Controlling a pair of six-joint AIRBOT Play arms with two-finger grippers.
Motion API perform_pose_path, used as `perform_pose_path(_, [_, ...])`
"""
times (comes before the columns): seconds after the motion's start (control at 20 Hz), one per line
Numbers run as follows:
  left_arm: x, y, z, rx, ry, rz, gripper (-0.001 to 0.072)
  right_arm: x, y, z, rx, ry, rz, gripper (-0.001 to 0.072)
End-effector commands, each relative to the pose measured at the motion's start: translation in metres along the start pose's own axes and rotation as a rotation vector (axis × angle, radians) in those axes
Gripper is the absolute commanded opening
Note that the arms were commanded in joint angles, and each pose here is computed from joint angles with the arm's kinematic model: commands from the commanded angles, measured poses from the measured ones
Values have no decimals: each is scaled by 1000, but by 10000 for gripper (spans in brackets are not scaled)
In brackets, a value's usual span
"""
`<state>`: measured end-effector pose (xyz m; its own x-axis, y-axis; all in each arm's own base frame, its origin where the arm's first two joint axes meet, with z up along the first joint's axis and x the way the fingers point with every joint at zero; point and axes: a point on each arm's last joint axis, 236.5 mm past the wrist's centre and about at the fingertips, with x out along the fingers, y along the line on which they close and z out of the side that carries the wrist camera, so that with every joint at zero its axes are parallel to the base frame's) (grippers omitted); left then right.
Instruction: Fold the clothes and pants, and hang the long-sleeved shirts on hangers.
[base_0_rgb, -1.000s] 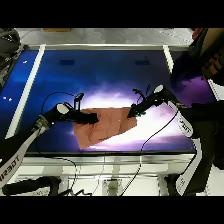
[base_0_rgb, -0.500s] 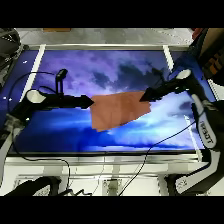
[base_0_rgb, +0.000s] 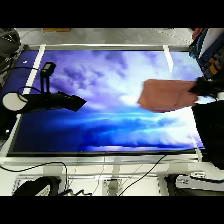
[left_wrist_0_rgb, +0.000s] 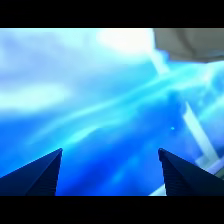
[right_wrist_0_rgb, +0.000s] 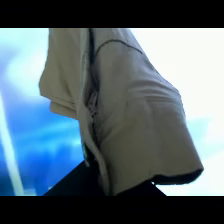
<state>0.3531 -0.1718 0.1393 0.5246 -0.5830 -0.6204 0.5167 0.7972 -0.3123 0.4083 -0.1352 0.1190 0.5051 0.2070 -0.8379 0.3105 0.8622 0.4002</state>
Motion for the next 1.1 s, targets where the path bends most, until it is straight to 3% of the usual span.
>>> perform_pose_path(0.0, [-19, -3, 6, 48, -35, 30, 657, -99, -81, 39, 235, -345, -166, 12])
perform_pose_path(0.2, [-21, -5, 7, 51, -40, 31, 651, -178, -161, 17, 561, -520, -281, 12])
perform_pose_path(0.45, [-21, -5, 7, 51, -41, 30, 651, -158, -209, -98, 815, -162, -480, 12])
perform_pose_path(0.6, [-21, -6, 8, 48, -42, 27, 651, -142, -211, -136, 863, -12, -510, 22])
perform_pose_path(0.65, [-21, -6, 8, 48, -42, 27, 651, -141, -214, -141, 867, 0, -523, 106])
perform_pose_path(0.7, [-21, -6, 8, 49, -42, 27, 651, -142, -216, -142, 868, 3, -535, 324])
perform_pose_path(0.75, [-20, -5, 7, 49, -42, 27, 651, -142, -216, -143, 867, 2, -540, 626])
perform_pose_path(0.8, [-20, -5, 7, 49, -42, 28, 651, -142, -217, -142, 864, 0, -540, 670])
perform_pose_path(1.0, [-20, -5, 7, 48, -42, 27, 651, -142, -222, -130, 845, -53, -541, 634])
perform_pose_path(1.05, [-20, -5, 7, 49, -42, 28, 651, -141, -222, -126, 837, -66, -526, 423])
